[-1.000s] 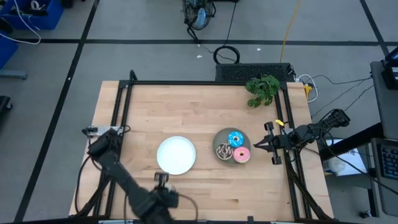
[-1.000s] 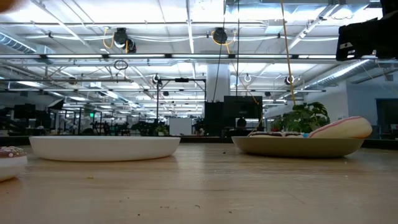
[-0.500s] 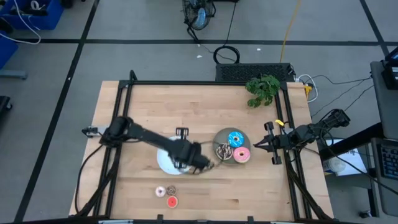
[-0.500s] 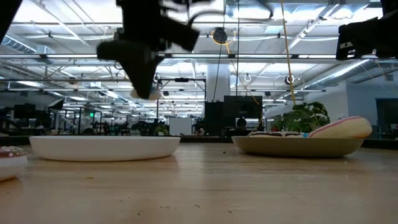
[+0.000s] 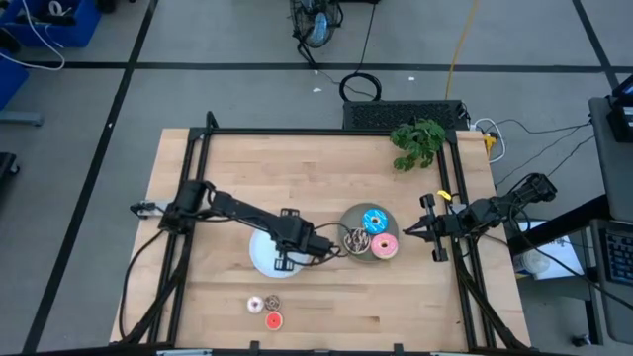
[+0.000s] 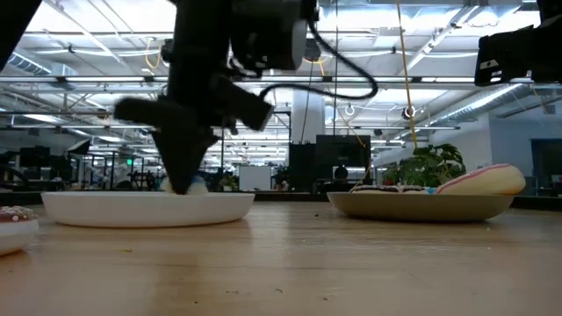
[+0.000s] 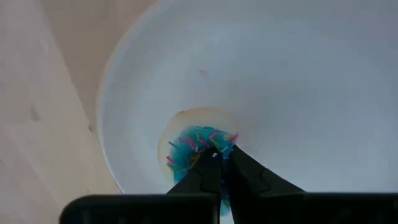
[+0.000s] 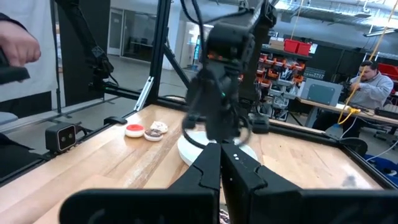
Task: Pick & Place donuts
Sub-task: Put the small blue donut on the white plate
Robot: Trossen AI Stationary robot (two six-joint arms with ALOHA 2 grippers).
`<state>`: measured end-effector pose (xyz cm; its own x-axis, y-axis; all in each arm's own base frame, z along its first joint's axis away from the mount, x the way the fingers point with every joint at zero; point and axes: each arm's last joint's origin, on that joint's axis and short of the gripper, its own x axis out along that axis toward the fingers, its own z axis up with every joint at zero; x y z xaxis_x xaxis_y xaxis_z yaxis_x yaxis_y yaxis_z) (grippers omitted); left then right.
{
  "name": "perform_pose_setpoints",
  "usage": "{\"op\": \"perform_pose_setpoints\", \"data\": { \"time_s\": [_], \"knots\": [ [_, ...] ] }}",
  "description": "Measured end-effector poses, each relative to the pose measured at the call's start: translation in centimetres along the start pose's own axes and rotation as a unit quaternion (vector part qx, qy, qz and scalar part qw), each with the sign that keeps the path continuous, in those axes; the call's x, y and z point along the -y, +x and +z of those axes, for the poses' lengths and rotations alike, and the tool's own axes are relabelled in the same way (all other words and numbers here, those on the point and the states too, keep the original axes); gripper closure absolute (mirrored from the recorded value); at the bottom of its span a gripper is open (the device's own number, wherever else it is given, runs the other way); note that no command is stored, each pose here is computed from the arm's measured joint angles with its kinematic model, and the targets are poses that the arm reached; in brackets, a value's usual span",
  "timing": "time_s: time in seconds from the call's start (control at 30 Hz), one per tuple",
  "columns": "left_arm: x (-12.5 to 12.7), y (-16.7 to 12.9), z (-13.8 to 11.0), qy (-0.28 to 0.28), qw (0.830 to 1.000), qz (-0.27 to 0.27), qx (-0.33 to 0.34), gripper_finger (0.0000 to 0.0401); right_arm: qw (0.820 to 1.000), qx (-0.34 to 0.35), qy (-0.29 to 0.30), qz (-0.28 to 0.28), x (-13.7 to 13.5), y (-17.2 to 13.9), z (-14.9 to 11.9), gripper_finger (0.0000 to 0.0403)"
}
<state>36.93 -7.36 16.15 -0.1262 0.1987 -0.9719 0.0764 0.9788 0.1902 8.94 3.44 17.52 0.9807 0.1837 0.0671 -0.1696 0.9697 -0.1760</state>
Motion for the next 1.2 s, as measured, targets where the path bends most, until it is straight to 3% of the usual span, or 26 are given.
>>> {"op": "perform_pose_setpoints", "data": {
  "time_s": [0.33,0.63,0.77,1.03,1.2],
  "knots": [
    [-0.3,0.9,0.2,-0.04,0.999,-0.019,0.011,0.0358,1.0,-0.001,-0.002,0.0,0.0,0.0,0.0,0.0403],
    [-0.1,0.9,0.2,-0.065,0.997,-0.036,0.007,0.0236,1.0,-0.001,-0.004,0.0,0.0,0.0,0.0,0.0403],
    [0.1,0.5,0.2,-0.057,0.998,-0.035,0.009,0.02,1.0,-0.001,-0.004,0.0,0.0,0.0,0.0,0.0403],
    [0.5,-3.2,1.0,-0.034,0.998,0.001,0.047,0.0201,1.0,-0.001,-0.013,0.0,0.0,0.0,0.0,0.0403],
    [0.5,-3.4,0.7,-0.029,0.999,0.017,0.036,0.0214,1.0,-0.002,-0.012,0.001,0.0,0.0,0.0,0.0403]
  ]
}}
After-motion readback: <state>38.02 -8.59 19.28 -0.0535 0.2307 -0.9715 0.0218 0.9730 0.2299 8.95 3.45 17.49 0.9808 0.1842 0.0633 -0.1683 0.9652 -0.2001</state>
